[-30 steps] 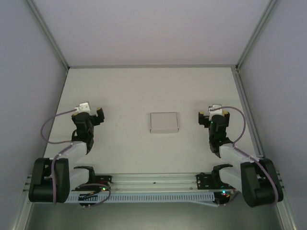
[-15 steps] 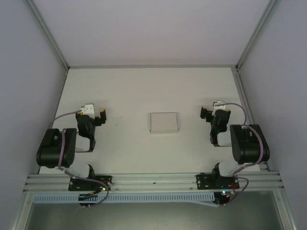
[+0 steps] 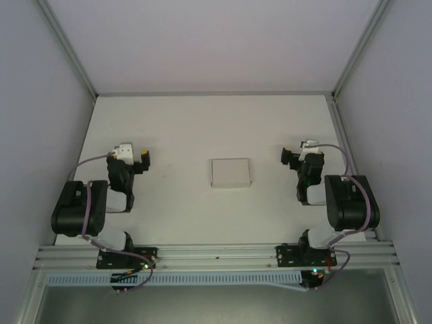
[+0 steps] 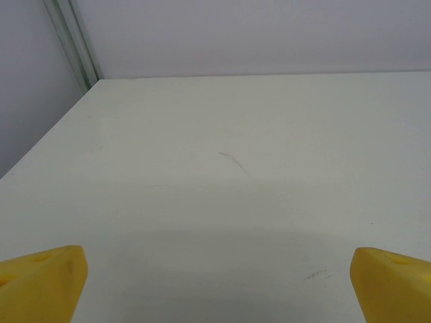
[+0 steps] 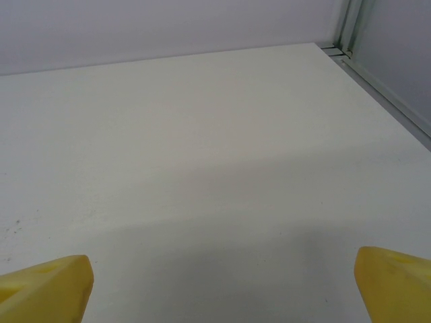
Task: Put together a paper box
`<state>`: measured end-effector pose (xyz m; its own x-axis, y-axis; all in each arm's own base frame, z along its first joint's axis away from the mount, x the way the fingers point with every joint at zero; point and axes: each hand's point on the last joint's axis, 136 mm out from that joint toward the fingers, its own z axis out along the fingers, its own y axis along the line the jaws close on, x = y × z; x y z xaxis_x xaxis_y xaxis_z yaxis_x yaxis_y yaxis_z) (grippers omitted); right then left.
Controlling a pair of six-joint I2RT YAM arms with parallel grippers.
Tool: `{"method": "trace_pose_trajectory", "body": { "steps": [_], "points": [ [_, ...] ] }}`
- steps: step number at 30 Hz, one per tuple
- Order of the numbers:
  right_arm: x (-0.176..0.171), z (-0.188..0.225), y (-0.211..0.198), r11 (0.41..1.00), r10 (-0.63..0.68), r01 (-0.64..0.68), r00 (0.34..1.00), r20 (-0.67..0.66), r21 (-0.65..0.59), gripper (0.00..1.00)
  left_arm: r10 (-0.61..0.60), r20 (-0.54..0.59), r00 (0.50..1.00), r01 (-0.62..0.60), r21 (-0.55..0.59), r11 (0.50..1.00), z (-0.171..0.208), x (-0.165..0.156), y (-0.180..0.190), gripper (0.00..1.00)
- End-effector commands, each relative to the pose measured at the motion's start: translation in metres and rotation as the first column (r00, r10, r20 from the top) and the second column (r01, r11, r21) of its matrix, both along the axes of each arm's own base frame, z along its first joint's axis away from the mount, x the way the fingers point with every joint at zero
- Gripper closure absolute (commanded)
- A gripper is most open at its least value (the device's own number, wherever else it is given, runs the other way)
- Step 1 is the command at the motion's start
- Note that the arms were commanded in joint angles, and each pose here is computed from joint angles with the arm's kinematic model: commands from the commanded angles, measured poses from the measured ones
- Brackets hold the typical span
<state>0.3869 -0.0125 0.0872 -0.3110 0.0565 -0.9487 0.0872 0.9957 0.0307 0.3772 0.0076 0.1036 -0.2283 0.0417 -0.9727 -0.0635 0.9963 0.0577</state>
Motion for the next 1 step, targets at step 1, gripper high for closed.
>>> {"method": "trace_pose_trajectory", "body": {
  "steps": [1],
  "points": [
    [0.0044, 0.0083, 0.0015, 1.0, 0.006, -0.006, 1.0, 0.025, 0.014, 0.0, -0.01, 0.045, 0.999, 0.009, 0.02, 1.0, 0.0127, 0.0052, 0.0007, 0.0]
  ]
}}
